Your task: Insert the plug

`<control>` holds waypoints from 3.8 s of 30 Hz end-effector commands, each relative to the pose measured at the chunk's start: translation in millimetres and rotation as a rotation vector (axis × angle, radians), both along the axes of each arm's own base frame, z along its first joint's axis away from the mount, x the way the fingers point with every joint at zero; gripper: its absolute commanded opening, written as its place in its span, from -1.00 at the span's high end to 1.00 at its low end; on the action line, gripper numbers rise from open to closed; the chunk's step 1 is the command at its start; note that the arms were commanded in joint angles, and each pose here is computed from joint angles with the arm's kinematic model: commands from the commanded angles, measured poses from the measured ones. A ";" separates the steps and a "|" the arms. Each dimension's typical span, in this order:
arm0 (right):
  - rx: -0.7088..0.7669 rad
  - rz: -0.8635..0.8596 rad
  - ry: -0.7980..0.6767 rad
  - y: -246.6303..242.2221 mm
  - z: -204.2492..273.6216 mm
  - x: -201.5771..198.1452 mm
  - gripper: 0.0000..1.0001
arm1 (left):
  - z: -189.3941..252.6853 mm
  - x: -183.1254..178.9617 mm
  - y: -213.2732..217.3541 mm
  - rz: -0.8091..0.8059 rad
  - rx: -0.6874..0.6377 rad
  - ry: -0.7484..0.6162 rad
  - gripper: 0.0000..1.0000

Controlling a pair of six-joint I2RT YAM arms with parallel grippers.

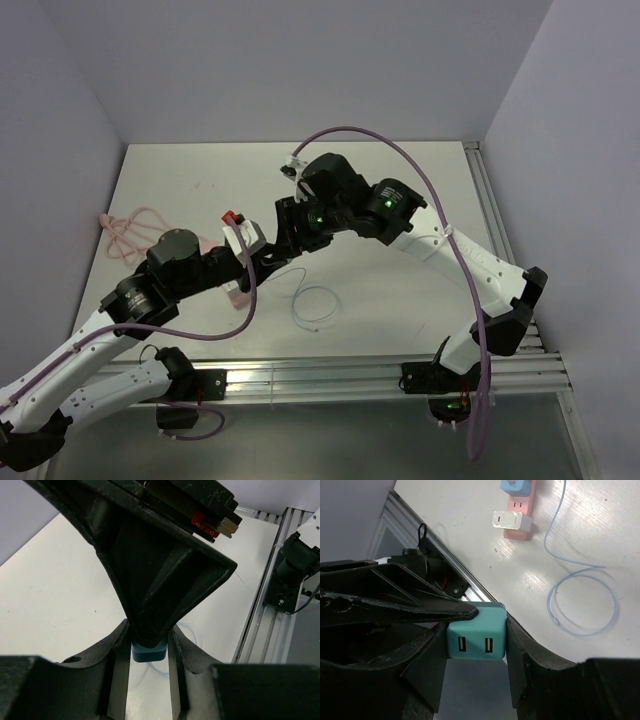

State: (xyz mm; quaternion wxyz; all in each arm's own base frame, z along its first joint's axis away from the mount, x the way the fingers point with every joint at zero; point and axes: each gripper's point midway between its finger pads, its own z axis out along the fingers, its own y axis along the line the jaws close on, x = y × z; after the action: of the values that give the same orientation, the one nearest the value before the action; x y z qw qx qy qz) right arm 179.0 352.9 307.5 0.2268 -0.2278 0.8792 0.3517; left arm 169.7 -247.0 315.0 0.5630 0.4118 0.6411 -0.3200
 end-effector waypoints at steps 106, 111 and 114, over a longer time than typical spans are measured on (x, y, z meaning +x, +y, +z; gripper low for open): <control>-0.532 -0.124 -0.201 152.0 -274.2 57.3 1.00 | 12.9 -24.1 304.3 1.404 -0.937 0.268 -0.91; -0.604 -0.132 -0.157 135.9 -301.4 48.4 1.00 | 10.6 -24.6 304.7 1.407 -0.925 0.267 -0.91; -0.633 -0.126 -0.136 126.5 -314.7 45.2 1.00 | 9.3 -24.6 304.5 1.406 -0.921 0.269 -0.91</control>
State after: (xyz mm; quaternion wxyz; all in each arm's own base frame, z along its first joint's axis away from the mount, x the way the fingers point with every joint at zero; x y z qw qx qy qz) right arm 251.6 520.4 68.6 0.3135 -0.2406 0.9122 0.1084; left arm 147.5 54.8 320.4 0.6576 -0.3989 0.6161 -0.1697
